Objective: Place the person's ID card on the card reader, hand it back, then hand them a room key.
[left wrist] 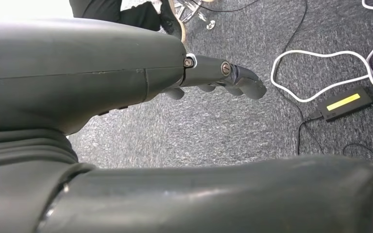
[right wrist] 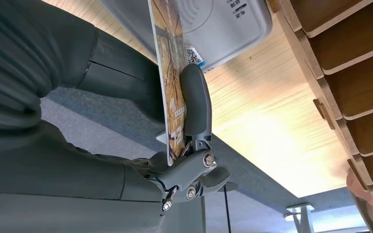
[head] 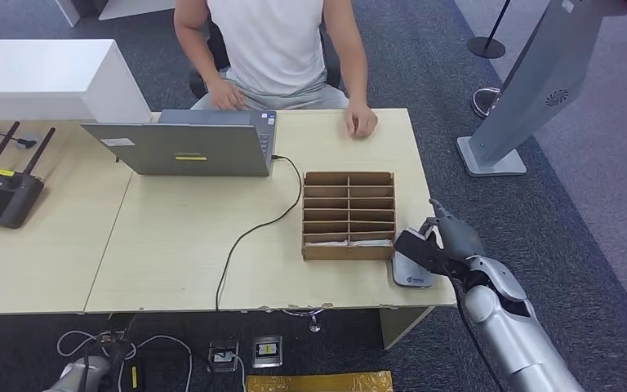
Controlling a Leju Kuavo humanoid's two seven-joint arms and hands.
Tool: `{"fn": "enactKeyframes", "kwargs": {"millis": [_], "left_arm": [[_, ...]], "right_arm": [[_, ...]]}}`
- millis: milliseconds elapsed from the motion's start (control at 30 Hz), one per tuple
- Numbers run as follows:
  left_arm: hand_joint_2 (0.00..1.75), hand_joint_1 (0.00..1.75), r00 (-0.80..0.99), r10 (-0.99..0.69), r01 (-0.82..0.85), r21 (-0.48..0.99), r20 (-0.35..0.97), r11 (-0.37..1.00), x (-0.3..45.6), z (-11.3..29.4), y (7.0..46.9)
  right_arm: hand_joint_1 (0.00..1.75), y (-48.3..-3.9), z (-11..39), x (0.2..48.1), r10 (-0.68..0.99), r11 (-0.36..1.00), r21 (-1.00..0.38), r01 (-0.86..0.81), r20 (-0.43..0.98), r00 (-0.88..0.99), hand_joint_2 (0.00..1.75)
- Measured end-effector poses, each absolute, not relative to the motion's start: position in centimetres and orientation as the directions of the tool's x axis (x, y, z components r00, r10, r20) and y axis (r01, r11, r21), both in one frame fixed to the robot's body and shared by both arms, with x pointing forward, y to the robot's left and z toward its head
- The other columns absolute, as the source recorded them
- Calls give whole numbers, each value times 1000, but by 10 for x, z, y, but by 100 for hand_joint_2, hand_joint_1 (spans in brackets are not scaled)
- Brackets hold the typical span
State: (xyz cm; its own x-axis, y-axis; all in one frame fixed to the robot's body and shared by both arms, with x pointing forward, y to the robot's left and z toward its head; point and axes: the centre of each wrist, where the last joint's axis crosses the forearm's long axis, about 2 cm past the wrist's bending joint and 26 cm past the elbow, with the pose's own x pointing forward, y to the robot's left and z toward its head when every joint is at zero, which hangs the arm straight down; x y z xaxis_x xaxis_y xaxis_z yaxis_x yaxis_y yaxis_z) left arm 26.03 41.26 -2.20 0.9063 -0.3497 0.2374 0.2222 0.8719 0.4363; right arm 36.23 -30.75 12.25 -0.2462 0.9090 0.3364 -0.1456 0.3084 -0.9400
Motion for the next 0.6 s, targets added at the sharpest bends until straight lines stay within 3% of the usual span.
{"fn": "enactKeyframes", "kwargs": {"millis": [367, 600], "left_arm": [[0, 0, 906, -351, 224, 435, 238, 872, 261, -22, 412], [0, 0, 901, -363, 234, 438, 237, 868, 263, -21, 411]], "right_arm": [[175, -307, 124, 366, 906, 315, -943, -105, 332, -264, 175], [175, -314, 160, 395, 908, 316, -948, 42, 290, -304, 175]]}}
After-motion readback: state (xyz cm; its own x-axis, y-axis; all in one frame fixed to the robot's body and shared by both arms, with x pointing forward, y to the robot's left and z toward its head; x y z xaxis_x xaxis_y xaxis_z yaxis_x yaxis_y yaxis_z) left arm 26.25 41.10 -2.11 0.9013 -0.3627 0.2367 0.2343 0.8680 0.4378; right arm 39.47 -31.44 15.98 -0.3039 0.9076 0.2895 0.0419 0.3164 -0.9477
